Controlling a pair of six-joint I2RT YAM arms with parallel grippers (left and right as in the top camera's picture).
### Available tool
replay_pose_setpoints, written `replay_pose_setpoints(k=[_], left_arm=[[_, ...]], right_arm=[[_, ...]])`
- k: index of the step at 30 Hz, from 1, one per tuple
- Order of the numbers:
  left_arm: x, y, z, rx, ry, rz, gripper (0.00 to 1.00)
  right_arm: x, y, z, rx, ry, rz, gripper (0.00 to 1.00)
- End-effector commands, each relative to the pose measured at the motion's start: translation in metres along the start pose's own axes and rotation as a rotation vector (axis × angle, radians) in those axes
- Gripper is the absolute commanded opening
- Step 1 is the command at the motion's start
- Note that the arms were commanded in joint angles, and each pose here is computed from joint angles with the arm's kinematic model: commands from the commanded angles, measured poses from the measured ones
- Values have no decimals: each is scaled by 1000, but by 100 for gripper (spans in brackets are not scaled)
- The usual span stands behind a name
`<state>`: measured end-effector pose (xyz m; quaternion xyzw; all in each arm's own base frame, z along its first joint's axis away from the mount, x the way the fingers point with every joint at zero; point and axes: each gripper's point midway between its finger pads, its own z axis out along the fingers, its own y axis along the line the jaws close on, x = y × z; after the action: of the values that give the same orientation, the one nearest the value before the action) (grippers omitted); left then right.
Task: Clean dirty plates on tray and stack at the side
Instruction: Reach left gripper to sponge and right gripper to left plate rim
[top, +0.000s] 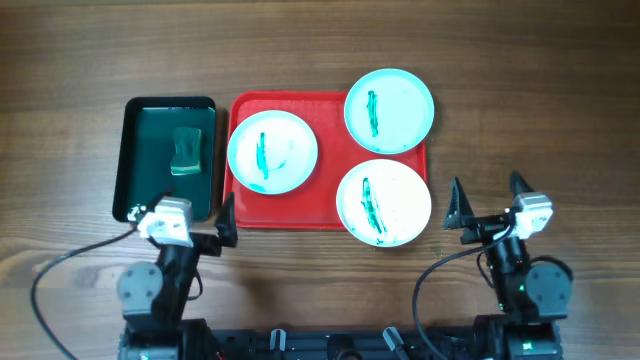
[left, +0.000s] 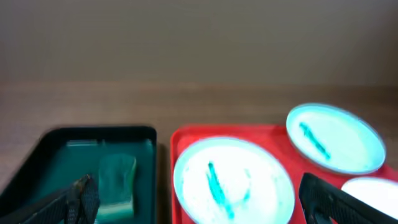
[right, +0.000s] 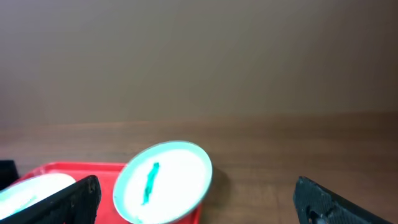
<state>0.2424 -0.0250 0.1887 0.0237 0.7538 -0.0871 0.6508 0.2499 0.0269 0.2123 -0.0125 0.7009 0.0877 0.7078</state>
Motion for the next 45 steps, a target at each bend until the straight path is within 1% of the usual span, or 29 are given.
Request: replay_pose_setpoints(k=[1,3,5,9,10,14,18,21,25,28,31,32,33,35,36,37,40,42,45], left_arm=[[-48,0,-4,-23,26,-5,100],[-64,-1,-2,-29,95,-19,100],[-78,-1,1,-34,176,-34,100],[-99,-1,10,-48,372,-74,100],[-103,0,14,-53,443,-88,100],[-111,1,26,-66,631,-126,100],[-109,2,40,-67,843,-175,100],[-104,-2,55,-29,900,-207,100],[-84,3,75,-33,964,-223,100],[-73,-1,83,-1,1003,-255,100],[-70,-7,88,33,1009,-271,100],[-69,-2,90,7,1007,-253,100],[-66,10,90,-53,1015,-229,100],[-64,37,87,-242,1013,-240,100],[-64,56,83,-373,999,-267,100],[-65,70,79,-452,987,-282,98],[-64,93,75,-517,978,-309,90],[-57,107,77,-537,1002,-314,88],[-34,120,83,-529,1083,-294,86]], right_arm=[[-41,15,9,-69,2,-5,100],[-52,18,19,-81,47,-2,100],[-58,26,32,-124,113,-41,100],[-69,35,58,-175,286,-25,100],[-71,37,64,-189,332,-13,100],[-77,40,85,-209,495,4,100],[-69,38,97,-211,708,8,100],[-63,35,109,-199,749,21,100],[-47,35,122,-182,796,127,100],[-31,40,135,-219,822,160,99],[-9,53,150,-249,870,209,91],[-1,59,154,-257,885,219,88],[9,68,159,-269,903,231,85],[27,88,168,-289,938,262,79],[37,100,171,-298,958,276,77],[46,113,174,-313,974,287,75],[72,144,181,-336,1013,311,72],[88,160,187,-332,1023,313,70],[116,177,192,-300,1042,276,67]])
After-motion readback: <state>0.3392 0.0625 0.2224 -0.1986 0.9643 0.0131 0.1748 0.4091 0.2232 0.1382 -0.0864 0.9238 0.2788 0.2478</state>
